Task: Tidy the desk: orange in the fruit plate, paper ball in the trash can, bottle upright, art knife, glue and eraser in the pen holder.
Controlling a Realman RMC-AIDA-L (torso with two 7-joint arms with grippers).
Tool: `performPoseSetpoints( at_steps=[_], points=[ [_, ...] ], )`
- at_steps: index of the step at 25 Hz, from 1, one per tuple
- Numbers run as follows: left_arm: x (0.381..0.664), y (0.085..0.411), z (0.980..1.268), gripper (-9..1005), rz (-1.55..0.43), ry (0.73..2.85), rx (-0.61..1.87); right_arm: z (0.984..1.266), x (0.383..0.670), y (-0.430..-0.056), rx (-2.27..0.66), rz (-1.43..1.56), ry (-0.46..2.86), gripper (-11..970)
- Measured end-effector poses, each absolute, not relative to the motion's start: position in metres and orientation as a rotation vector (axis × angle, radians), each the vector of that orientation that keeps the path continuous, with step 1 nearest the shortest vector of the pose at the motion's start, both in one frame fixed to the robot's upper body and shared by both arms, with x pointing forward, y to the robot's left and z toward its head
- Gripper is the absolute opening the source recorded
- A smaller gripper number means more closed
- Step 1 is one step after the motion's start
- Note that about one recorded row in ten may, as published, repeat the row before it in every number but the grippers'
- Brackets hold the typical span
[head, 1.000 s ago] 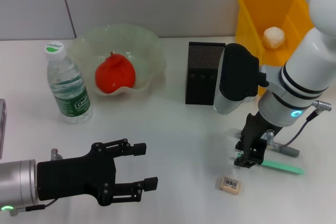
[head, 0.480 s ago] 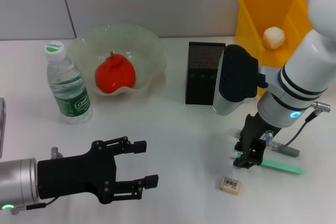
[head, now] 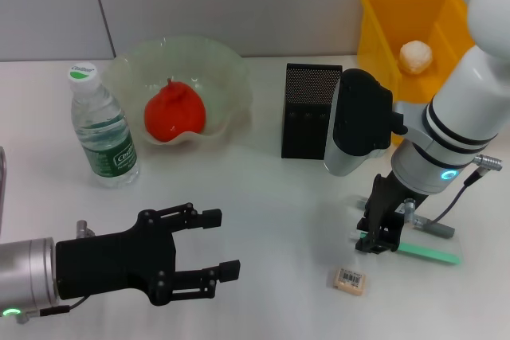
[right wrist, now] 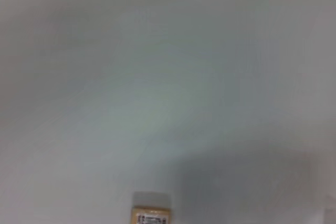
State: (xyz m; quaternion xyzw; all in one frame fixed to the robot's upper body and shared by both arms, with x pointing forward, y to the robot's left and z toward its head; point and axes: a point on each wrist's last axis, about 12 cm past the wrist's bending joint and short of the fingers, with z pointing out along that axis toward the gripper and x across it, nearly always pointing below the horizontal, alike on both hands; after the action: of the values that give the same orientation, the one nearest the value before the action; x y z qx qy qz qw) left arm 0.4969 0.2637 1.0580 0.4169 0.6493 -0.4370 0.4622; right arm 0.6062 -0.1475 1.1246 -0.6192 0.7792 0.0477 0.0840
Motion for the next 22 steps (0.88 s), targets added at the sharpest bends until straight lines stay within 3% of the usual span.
performPoseSetpoints(
  at_steps=[22],
  points=[
    [0.4970, 0.2652, 1.0592, 797, -1.074, 1.590, 1.013, 1.1247, 0.6078, -0.1480, -1.845, 0.135, 2.325, 172]
  ],
)
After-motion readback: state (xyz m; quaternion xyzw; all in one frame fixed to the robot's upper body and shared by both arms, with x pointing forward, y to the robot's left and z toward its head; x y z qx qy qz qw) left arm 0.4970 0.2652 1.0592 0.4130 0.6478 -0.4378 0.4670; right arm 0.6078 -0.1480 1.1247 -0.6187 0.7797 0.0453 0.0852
